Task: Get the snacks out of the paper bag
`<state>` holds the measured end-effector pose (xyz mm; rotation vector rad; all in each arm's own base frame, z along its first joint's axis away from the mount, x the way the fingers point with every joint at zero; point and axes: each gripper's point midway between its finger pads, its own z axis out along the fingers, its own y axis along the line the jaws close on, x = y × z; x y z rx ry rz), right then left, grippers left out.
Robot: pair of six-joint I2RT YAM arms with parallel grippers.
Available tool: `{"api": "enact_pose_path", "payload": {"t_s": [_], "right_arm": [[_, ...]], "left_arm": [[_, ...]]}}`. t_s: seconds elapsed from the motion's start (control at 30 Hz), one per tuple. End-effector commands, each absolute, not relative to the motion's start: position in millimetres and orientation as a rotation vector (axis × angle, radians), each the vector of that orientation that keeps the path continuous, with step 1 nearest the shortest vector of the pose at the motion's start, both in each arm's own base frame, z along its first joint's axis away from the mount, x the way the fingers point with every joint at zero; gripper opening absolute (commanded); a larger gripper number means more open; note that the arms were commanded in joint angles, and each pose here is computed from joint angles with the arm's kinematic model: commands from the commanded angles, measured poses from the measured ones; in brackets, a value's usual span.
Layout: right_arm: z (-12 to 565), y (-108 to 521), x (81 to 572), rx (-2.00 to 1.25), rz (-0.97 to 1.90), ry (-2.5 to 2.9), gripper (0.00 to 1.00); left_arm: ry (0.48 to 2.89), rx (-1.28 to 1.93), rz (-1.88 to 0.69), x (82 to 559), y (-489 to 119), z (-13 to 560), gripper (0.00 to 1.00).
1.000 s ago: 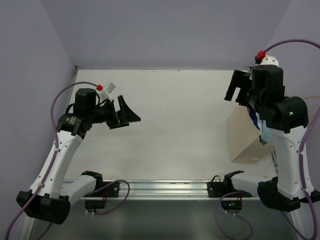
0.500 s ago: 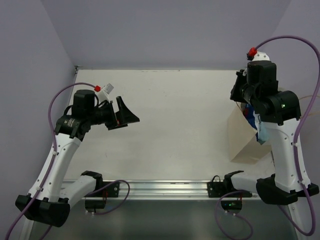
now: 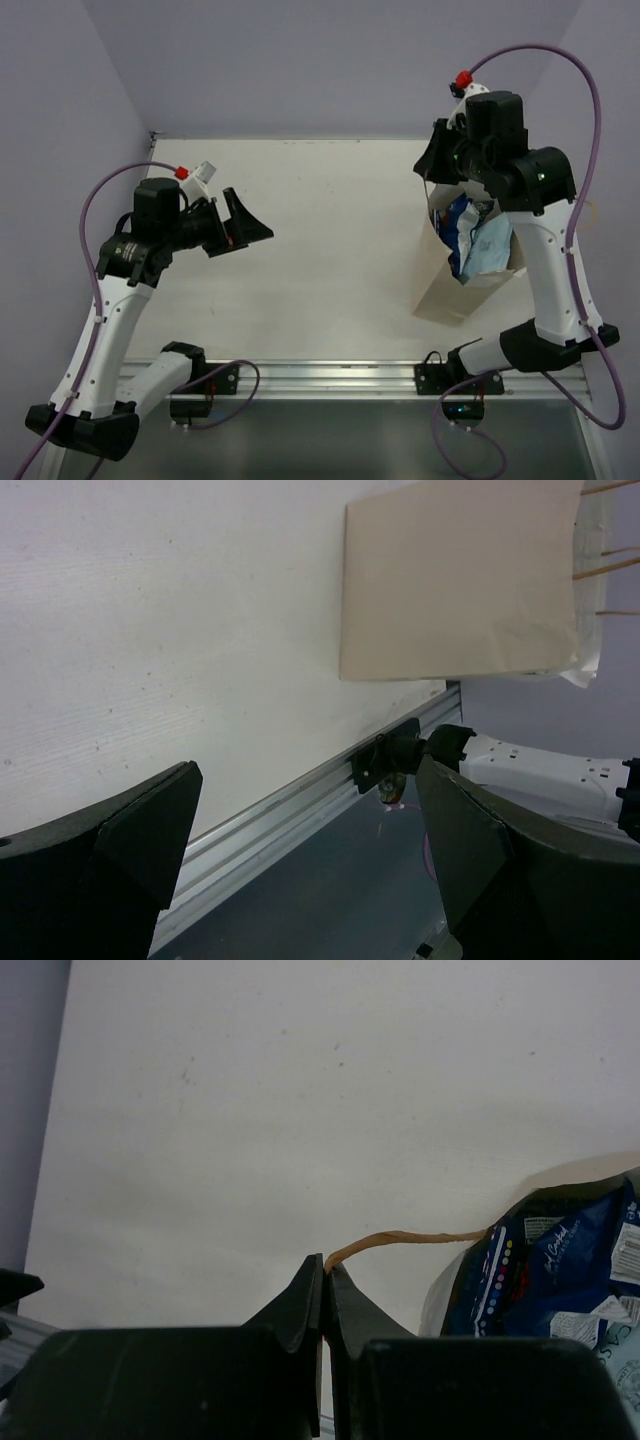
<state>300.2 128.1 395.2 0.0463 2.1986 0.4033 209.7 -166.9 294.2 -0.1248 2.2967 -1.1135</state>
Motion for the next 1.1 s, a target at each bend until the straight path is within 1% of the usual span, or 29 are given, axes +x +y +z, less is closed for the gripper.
{"api": "enact_pose_path", "payload": {"t_s": [0.0,0.03,0.27,0.5,0.67,0.73,0.77,0.8,0.83,0.87,0.9,0.97,1.0,1.03,1.07], "right_arm": [[427.8,165.0,303.1,-0.033,0.563,2.118,0.00],[436.7,174.9,300.0,-0.063,0.587,2.099,0.00],[443.2,223.0,304.8,-0.120,0.704,2.112,0.00],[425.9,273.2,303.4,-0.210,0.791,2.159,0.00],[420.6,313.1,291.4,-0.294,0.851,2.173,0.00],[416.1,324.0,286.4,-0.320,0.860,2.183,0.07],[415.1,325.4,286.2,-0.319,0.855,2.184,0.11],[414.6,326.2,283.5,-0.326,0.852,2.186,0.19],[411.6,325.6,283.4,-0.325,0.843,2.194,0.24],[410.7,323.3,282.4,-0.327,0.833,2.196,0.28],[414.6,318.2,280.7,-0.318,0.824,2.185,0.34],[411.8,311.7,278.6,-0.315,0.797,2.194,0.42],[410.3,307.5,278.2,-0.309,0.777,2.196,0.49],[416.0,301.3,274.3,-0.303,0.773,2.182,0.54],[414.9,296.1,271.9,-0.302,0.755,2.189,0.55]], "left_arm": [[2.226,-0.113,-1.121,204.7,-166.3,321.1,0.98],[2.223,-0.114,-1.118,203.8,-165.7,322.5,0.98],[2.207,-0.094,-1.115,195.2,-163.7,337.4,0.98],[2.177,-0.051,-1.118,188.8,-163.4,356.6,0.98],[2.102,0.015,-1.171,181.7,-168.4,377.6,0.99],[2.061,0.048,-1.198,177.8,-170.8,386.8,0.98],[2.053,0.055,-1.205,177.5,-171.6,388.5,0.95],[2.038,0.065,-1.212,176.0,-172.1,391.8,0.93],[2.034,0.074,-1.233,174.3,-174.1,393.4,0.92],[2.009,0.091,-1.243,174.8,-175.5,398.6,0.92],[2.003,0.100,-1.256,174.9,-177.1,400.2,0.92],[1.976,0.127,-1.295,175.7,-181.5,407.6,0.92],[1.972,0.132,-1.304,176.9,-182.8,409.2,0.92],[1.968,0.136,-1.311,177.6,-183.7,411.8,0.92],[1.968,0.142,-1.316,179.5,-184.7,412.3,0.92]]}}
